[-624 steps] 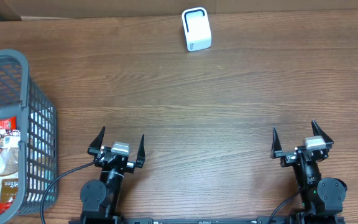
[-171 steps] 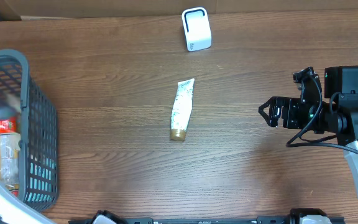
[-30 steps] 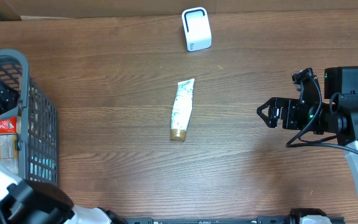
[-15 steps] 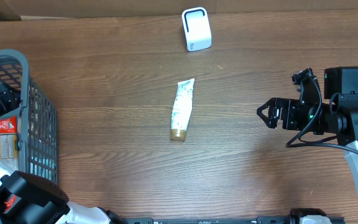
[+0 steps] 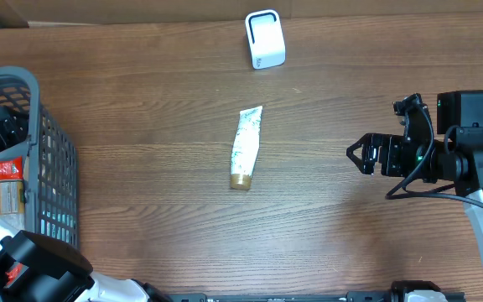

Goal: Scan the item barcode

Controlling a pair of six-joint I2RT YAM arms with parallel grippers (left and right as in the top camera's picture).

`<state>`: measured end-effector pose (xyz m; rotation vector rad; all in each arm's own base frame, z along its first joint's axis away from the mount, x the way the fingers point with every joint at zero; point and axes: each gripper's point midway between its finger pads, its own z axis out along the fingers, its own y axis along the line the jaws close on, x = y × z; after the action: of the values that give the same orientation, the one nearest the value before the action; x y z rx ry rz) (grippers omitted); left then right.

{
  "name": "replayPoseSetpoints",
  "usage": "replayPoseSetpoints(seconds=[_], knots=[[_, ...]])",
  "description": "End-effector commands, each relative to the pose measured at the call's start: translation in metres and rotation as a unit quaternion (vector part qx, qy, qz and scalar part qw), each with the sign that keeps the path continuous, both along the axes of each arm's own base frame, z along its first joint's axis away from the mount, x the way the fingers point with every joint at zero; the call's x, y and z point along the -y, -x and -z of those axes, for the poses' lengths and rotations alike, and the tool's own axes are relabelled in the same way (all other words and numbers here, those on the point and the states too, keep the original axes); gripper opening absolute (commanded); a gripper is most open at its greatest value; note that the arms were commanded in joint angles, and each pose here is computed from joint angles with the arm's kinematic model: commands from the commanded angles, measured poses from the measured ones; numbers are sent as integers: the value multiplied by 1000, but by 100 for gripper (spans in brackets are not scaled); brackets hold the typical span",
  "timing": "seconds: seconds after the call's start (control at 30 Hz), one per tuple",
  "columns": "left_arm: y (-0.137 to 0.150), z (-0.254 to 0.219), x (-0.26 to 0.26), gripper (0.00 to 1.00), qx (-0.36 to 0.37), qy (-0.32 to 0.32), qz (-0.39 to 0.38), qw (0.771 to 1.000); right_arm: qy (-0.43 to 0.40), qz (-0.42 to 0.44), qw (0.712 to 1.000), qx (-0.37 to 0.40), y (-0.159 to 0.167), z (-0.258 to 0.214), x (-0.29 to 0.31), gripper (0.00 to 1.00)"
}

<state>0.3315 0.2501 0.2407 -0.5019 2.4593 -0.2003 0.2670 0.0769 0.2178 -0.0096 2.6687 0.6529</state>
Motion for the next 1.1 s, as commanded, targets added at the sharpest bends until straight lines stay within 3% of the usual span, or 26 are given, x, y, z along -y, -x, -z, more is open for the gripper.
replayPoseSetpoints(seconds=[0.0,0.6,1.07], knots=[[-9,-16,11,83,31,8,27,999,-2,-3,1000,15,-4,-10,-2,100],[17,28,10,83,-67,26,4,997,-2,-3,1000,18,-5,-10,-2,100],[14,78,4,79,-120,79,-4,990,-2,-2,1000,19,-5,-10,-2,100]])
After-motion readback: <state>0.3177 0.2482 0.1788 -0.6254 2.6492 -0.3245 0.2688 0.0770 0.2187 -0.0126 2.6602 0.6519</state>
